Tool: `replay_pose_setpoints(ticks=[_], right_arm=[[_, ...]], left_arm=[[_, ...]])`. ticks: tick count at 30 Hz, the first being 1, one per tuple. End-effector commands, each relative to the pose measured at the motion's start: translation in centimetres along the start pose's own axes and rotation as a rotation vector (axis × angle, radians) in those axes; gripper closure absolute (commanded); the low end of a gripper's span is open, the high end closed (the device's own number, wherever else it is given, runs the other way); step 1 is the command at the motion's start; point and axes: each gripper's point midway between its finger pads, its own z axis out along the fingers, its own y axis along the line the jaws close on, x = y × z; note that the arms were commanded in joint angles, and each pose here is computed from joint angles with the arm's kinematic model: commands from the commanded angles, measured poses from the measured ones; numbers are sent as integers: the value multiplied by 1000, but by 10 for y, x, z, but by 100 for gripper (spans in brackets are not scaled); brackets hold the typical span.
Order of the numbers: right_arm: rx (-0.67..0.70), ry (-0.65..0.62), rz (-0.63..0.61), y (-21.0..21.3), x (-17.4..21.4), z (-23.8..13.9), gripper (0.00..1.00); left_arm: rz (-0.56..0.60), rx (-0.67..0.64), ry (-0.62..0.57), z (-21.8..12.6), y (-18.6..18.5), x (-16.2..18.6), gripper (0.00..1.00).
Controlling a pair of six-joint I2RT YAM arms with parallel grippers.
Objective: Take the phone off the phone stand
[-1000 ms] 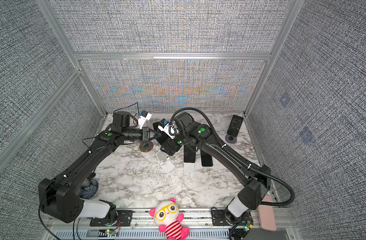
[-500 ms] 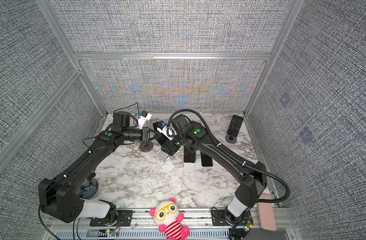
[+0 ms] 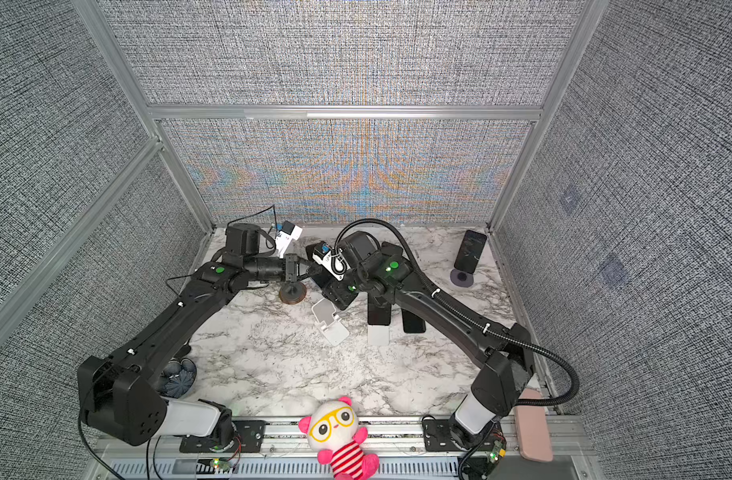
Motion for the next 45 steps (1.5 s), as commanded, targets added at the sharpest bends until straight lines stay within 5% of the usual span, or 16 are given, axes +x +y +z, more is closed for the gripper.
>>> replay_pose_setpoints(ticks=[1,15,25,30,37,42,45], right_arm=[[8,-33,11,-1,-9,2,25],[45,-84,33,-6,-17,-9,49],[72,-143,67,-12,-29,-36,56],[149,-152,140,-35,-23,-71,59],[277,-63,327,-85,31,-124,67],[378,129,452,-117,104,-155,71],[436,189,570,-137,142,-170,82]], left_arm=[[27,38,-23,-1,-9,-8,100],[36,39,-35,-2,-9,-9,100],[64,88,-85,-9,-17,-17,44],[83,71,-113,-18,-13,-19,33],[124,-169,-84,-22,32,-5,34],[144,-285,-35,-16,58,11,35],[159,-331,-9,-9,69,18,34]])
